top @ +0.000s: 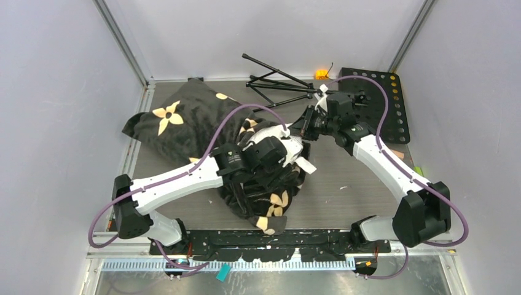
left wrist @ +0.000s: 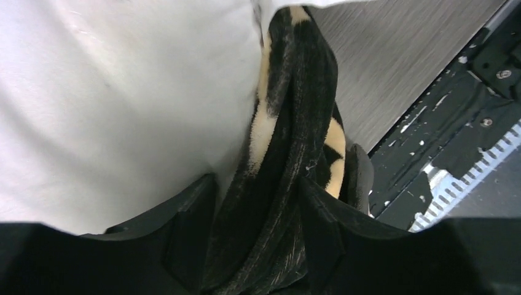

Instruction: Remove the pillowcase from the pillow

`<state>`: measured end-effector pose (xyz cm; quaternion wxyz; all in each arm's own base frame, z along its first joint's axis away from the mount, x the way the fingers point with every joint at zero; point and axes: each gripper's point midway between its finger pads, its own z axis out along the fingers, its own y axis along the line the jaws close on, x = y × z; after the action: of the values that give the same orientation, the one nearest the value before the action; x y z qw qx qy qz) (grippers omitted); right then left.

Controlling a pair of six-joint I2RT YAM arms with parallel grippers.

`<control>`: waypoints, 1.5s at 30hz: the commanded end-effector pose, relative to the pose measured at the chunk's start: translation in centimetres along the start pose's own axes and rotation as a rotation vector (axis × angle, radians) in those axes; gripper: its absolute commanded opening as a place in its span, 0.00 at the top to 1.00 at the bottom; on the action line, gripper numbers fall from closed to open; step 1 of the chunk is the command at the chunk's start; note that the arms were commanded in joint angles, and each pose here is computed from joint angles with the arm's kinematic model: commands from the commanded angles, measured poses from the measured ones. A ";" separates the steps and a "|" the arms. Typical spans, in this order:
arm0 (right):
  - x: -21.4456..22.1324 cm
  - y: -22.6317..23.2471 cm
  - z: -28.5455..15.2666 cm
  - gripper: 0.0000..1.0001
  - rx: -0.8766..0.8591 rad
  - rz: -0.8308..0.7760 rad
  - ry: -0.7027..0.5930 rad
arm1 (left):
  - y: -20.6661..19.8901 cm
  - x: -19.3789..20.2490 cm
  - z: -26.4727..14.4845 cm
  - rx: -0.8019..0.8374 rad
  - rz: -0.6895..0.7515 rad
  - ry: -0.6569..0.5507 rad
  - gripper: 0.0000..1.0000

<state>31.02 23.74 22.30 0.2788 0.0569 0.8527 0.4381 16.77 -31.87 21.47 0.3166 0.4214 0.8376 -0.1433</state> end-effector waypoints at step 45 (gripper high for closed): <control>-22.6 -8.0 -10.4 0.14 0.261 0.191 -0.463 | 7.4 7.7 7.1 -0.104 -0.502 0.061 0.97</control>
<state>47.94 4.94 26.26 0.3267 0.3029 0.8201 0.3592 21.96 -24.46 10.20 0.2699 0.1663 0.9396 -0.1292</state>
